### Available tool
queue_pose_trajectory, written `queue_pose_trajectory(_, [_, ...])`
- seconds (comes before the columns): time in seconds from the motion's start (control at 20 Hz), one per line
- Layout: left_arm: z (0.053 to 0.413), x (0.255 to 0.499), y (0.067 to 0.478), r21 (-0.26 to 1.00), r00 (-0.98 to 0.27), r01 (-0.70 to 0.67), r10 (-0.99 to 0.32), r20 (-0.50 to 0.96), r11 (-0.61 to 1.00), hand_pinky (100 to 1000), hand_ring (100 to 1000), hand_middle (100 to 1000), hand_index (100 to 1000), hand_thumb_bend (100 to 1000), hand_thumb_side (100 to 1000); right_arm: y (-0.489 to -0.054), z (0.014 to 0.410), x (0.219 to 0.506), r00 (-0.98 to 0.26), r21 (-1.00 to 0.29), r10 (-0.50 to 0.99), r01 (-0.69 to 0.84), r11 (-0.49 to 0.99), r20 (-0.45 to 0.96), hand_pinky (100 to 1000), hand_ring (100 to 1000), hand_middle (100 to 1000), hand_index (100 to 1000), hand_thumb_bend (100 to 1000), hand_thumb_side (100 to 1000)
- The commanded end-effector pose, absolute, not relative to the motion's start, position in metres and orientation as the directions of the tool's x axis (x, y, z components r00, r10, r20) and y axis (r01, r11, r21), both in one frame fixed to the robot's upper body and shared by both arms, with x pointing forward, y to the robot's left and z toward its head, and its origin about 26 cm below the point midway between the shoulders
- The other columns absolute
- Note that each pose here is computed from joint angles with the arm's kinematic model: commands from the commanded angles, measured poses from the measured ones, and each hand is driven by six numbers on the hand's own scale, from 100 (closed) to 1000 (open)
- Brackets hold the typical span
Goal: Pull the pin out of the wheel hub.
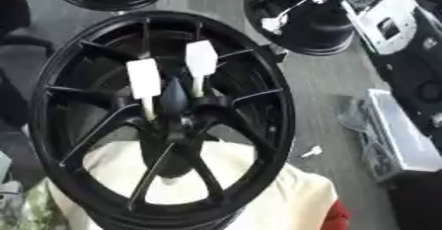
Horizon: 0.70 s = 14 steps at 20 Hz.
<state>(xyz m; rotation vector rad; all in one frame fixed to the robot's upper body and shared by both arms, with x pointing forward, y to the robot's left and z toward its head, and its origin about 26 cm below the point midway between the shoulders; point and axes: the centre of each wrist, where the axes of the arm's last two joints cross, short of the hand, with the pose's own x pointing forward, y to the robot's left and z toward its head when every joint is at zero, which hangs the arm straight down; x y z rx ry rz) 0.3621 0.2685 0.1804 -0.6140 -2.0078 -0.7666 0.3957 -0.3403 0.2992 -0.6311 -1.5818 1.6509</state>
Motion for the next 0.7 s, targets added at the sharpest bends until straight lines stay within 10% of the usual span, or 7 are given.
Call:
queue_pose_trajectory(0.05, [0.189,0.361,0.273,0.317,-0.515,0.661,0.104,0.851,0.681,846,907,850,873,151,753,-0.35,0.313,0.391,-0.593,-0.978,0.797,-0.206,-0.016,0.112,819,802,775,851,100,512])
queue_pose_trajectory(0.5, [0.187,0.361,0.273,0.324,-0.515,0.663,0.097,0.852,0.675,847,908,850,872,149,754,-0.345,0.307,0.398,-0.64,-0.941,0.759,-0.316,-0.121,0.118,816,808,807,865,100,676])
queue_pose_trajectory(0.7, [0.186,0.361,0.273,0.326,-0.512,0.665,0.093,0.854,0.672,847,909,851,872,149,755,-0.34,0.303,0.401,-0.652,-0.929,0.754,-0.324,-0.177,0.083,816,809,798,867,100,441])
